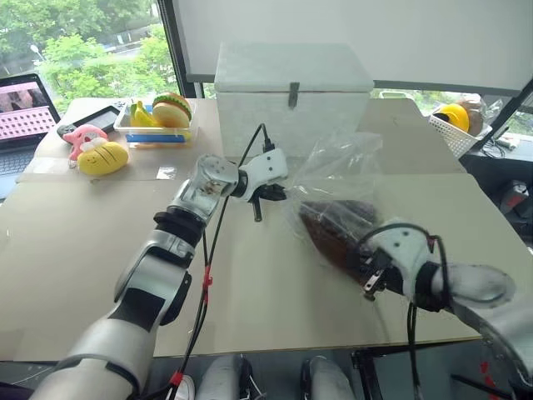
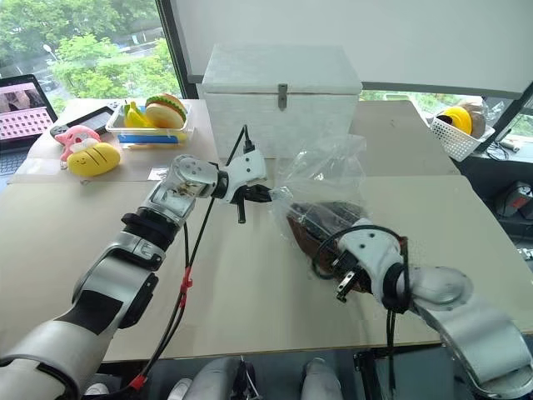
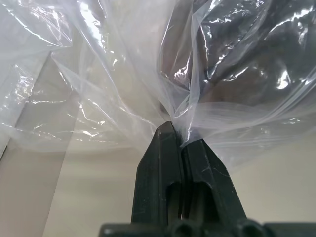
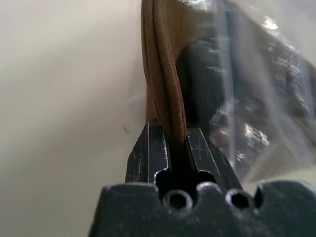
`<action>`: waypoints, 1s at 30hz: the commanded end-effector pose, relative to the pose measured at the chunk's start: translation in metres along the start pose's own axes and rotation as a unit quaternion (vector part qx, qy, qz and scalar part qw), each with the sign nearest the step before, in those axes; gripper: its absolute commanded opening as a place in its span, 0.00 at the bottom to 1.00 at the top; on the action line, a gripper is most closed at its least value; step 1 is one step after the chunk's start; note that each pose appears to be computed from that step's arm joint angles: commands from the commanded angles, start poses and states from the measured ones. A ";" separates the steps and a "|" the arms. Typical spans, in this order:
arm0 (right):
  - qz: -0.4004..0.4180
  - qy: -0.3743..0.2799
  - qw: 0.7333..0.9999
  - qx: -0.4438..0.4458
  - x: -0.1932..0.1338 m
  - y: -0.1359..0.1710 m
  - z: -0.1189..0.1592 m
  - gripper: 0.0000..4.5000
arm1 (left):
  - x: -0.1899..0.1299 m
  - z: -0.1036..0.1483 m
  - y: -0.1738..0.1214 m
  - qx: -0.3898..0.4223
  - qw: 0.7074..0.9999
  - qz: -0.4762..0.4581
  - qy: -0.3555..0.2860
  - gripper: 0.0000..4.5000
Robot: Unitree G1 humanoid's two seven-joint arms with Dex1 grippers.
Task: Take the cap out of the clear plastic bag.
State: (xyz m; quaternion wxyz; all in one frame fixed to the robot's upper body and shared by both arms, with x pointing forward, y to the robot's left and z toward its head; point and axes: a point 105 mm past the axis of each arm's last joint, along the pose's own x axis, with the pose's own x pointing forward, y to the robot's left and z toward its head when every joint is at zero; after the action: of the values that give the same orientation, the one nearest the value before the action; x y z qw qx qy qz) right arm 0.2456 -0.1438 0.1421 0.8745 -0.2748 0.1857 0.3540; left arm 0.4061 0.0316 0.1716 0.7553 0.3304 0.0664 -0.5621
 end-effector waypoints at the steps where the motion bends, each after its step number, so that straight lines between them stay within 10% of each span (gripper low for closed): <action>1: 0.062 -0.080 0.993 -0.067 -0.004 0.030 0.034 0.00 | -0.004 0.011 0.005 0.014 1.000 0.009 -0.012 0.00; 16: 0.109 -0.262 0.957 -0.067 -0.045 0.038 0.097 0.00 | -0.003 0.011 0.005 0.011 1.000 0.010 -0.013 0.00; 24: 0.140 -0.466 0.873 0.029 -0.112 0.028 0.132 0.00 | -0.002 0.011 0.005 0.012 1.000 0.010 -0.014 0.00; 30: -0.043 -0.628 0.768 0.120 -0.183 -0.052 0.149 0.00 | -0.003 0.010 0.003 0.014 1.000 0.008 -0.015 0.00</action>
State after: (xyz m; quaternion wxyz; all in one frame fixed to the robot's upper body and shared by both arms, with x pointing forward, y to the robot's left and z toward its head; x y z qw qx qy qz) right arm 0.1774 -0.1497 0.3496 0.8281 0.0716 -0.3240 0.4518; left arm 0.4067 0.0312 0.1725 0.7584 0.3283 0.0633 -0.5595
